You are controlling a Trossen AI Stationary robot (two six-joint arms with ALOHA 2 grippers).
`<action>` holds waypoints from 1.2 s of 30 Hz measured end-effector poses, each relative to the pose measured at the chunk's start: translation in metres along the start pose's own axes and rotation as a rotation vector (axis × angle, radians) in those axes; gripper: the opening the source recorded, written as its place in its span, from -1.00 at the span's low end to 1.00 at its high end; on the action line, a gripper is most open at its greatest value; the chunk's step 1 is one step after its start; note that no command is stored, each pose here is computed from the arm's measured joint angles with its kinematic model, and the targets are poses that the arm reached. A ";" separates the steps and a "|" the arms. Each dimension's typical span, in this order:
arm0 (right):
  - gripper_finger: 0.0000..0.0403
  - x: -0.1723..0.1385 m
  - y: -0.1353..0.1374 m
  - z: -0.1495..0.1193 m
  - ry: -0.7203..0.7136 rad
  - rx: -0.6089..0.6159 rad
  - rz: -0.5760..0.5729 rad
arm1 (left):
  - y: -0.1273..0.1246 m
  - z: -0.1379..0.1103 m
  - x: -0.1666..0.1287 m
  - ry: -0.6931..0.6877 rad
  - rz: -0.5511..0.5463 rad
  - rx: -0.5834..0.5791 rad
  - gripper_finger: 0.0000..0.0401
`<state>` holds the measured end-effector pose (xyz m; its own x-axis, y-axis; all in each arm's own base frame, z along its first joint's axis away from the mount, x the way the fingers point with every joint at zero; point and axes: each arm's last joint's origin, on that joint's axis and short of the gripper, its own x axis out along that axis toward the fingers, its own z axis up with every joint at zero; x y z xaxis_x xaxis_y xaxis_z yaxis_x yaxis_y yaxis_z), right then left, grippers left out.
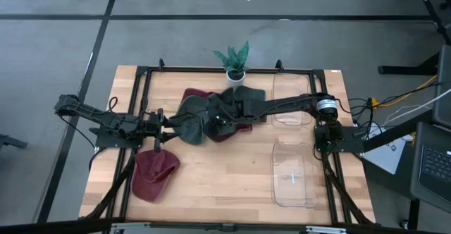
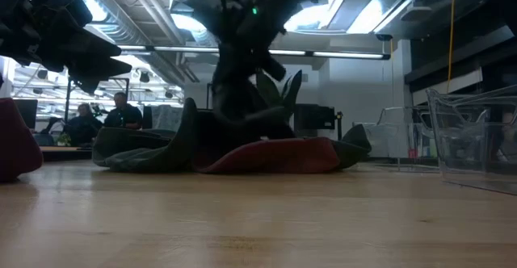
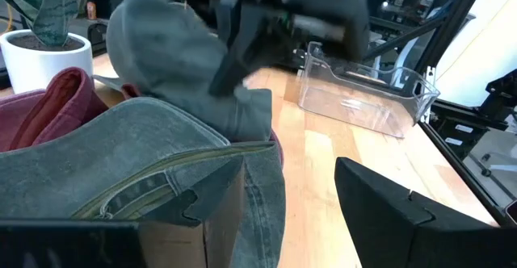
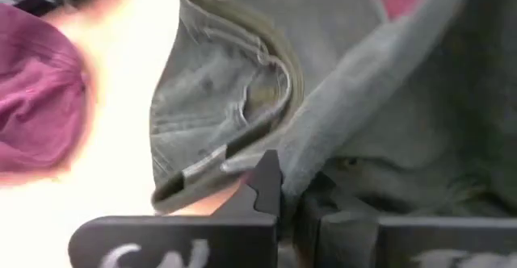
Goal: Pick & Place hat
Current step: Put the middle black cap into the top transparent bin
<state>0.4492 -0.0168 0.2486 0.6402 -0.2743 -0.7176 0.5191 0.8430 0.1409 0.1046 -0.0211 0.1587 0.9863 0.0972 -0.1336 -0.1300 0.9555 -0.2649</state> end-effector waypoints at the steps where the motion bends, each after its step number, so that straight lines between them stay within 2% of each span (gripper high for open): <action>1: -0.97 -0.004 0.001 0.005 -0.005 -0.022 0.002 | 0.000 0.000 0.000 0.000 0.000 0.000 -0.05; 6: -0.97 -0.026 0.002 0.025 0.022 -0.143 -0.008 | 0.000 0.000 0.000 0.000 0.000 0.000 -0.05; 11: -0.97 -0.046 0.000 0.033 0.097 -0.317 -0.023 | 0.000 0.000 0.000 0.000 0.000 0.000 -0.05; 18: -0.97 -0.063 -0.001 0.033 0.205 -0.544 0.077 | 0.000 0.000 0.000 0.000 0.000 0.000 -0.05; 22: -0.97 -0.086 -0.003 0.033 0.228 -0.585 0.121 | 0.000 0.000 0.000 0.000 0.000 0.000 -0.05; 27: -0.97 -0.132 -0.013 0.037 0.214 -0.638 0.130 | 0.000 0.000 0.000 0.001 0.000 0.000 -0.05; 33: -0.97 -0.178 -0.031 0.036 0.217 -0.670 0.064 | 0.000 0.000 0.000 0.001 0.000 0.000 -0.05; 36: -0.97 -0.197 -0.037 0.036 0.197 -0.635 0.062 | 0.000 0.000 0.000 0.000 0.000 0.000 -0.05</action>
<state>0.3242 -0.0103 0.4089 0.5118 -0.1777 -0.8406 0.0116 0.9797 -0.2000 0.1046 -0.0211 0.1586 0.9862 0.0974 -0.1337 -0.1302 0.9554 -0.2649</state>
